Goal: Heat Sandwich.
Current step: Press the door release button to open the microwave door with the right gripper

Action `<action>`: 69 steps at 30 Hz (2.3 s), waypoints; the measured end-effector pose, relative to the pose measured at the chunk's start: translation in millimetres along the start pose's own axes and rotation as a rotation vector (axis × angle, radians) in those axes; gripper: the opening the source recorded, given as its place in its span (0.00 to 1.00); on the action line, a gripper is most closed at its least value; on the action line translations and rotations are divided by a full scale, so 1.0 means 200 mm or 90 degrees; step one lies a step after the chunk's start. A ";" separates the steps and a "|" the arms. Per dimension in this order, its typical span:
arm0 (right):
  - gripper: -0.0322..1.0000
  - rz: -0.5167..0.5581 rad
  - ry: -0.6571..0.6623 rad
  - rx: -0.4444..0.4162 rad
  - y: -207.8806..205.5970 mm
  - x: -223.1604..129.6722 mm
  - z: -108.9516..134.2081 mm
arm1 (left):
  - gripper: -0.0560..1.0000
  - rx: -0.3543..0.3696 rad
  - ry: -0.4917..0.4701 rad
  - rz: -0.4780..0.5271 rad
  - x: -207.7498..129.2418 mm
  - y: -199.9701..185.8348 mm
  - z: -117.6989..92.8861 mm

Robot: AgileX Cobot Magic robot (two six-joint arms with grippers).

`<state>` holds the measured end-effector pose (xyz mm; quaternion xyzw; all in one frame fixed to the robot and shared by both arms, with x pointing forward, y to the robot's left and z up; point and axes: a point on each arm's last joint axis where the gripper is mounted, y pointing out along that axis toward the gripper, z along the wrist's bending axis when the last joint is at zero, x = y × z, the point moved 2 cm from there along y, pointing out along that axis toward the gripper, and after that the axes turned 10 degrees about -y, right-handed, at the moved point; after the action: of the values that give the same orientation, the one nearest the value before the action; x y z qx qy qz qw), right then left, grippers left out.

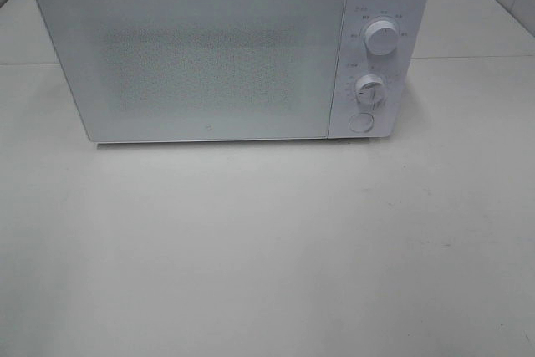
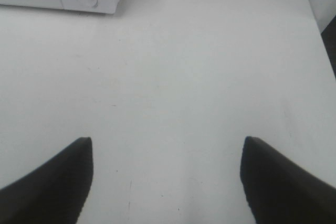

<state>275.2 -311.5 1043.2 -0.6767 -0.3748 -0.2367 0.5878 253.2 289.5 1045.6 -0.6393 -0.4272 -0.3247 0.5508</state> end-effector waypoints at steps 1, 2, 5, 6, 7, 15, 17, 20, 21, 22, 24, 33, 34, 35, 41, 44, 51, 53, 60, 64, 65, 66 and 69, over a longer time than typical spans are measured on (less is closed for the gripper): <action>0.76 -0.002 0.003 -0.006 0.00 -0.01 0.00 | 0.99 0.000 0.000 0.000 0.00 0.00 0.00; 0.76 -0.002 0.003 -0.006 0.00 -0.01 0.00 | 0.99 0.000 0.000 0.000 0.00 0.00 0.00; 0.76 -0.022 0.017 -0.029 -0.03 -0.06 0.00 | 0.99 0.000 0.000 0.000 0.00 0.00 0.00; 0.76 -0.032 0.019 -0.033 -0.05 -0.07 -0.01 | 0.99 0.000 0.000 0.000 0.00 0.00 0.00; 0.76 -0.032 0.019 -0.033 -0.05 -0.07 -0.01 | 0.99 0.000 0.000 0.000 0.00 0.00 0.00; 0.76 -0.080 0.028 -0.038 -0.09 -0.11 0.00 | 0.99 0.000 0.000 0.000 0.00 0.00 0.00; 0.76 -0.079 0.026 -0.036 -0.09 -0.11 0.00 | 0.99 0.000 0.000 0.000 0.00 0.00 0.00; 0.76 -0.079 0.020 -0.035 -0.09 -0.11 0.00 | 0.99 0.000 0.000 0.000 0.00 0.00 0.00; 0.76 -0.079 0.020 -0.035 -0.09 -0.11 0.00 | 0.99 0.000 0.000 0.000 0.00 0.00 0.00; 0.76 -0.079 0.020 -0.035 -0.09 -0.11 0.00 | 0.99 0.000 0.000 0.000 0.00 0.00 0.00; 0.76 -0.079 0.018 -0.035 -0.09 -0.11 0.00 | 0.99 0.000 0.000 0.000 0.00 0.00 0.00; 0.76 -0.096 0.017 -0.036 -0.11 -0.08 0.00 | 0.99 0.000 0.000 0.000 0.00 0.00 0.00; 0.76 -0.096 0.017 -0.036 -0.11 -0.08 0.00 | 0.99 0.000 0.000 0.000 0.00 0.00 0.00; 0.76 -0.100 0.016 -0.035 -0.11 -0.06 0.00 | 0.99 0.000 0.000 0.000 0.00 0.00 0.00; 0.76 -0.106 0.009 -0.032 -0.07 0.02 -0.01 | 0.99 0.000 0.000 0.000 0.00 0.00 0.00; 0.76 -0.111 0.004 -0.030 -0.04 0.07 -0.01 | 0.99 0.000 0.000 0.000 0.00 0.00 0.00; 0.76 -0.138 -0.007 -0.025 0.03 0.19 -0.01 | 0.99 0.000 0.000 0.000 0.00 0.00 0.00; 0.76 -0.146 -0.010 -0.023 0.06 0.23 -0.01 | 0.99 0.000 0.000 0.000 0.00 0.00 0.00; 0.76 -0.161 -0.021 -0.014 0.16 0.34 0.00 | 0.99 0.000 0.000 0.000 0.00 0.00 0.00; 0.76 -0.168 -0.025 -0.008 0.22 0.39 0.01 | 0.99 0.000 0.000 0.000 0.00 0.00 0.00; 0.76 -0.168 -0.027 -0.007 0.24 0.40 0.01 | 0.99 0.000 0.000 0.000 0.00 0.00 0.00; 0.76 -0.165 -0.030 -0.003 0.28 0.42 0.01 | 0.99 0.000 0.000 0.000 0.00 0.00 0.00; 0.76 -0.166 -0.032 0.000 0.31 0.44 0.02 | 0.99 0.000 0.000 0.000 0.00 0.00 0.00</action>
<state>376.4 -289.9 1071.3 -0.6282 -0.4740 -0.2940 0.5425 253.2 289.5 1045.6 -0.6393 -0.4272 -0.3247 0.5508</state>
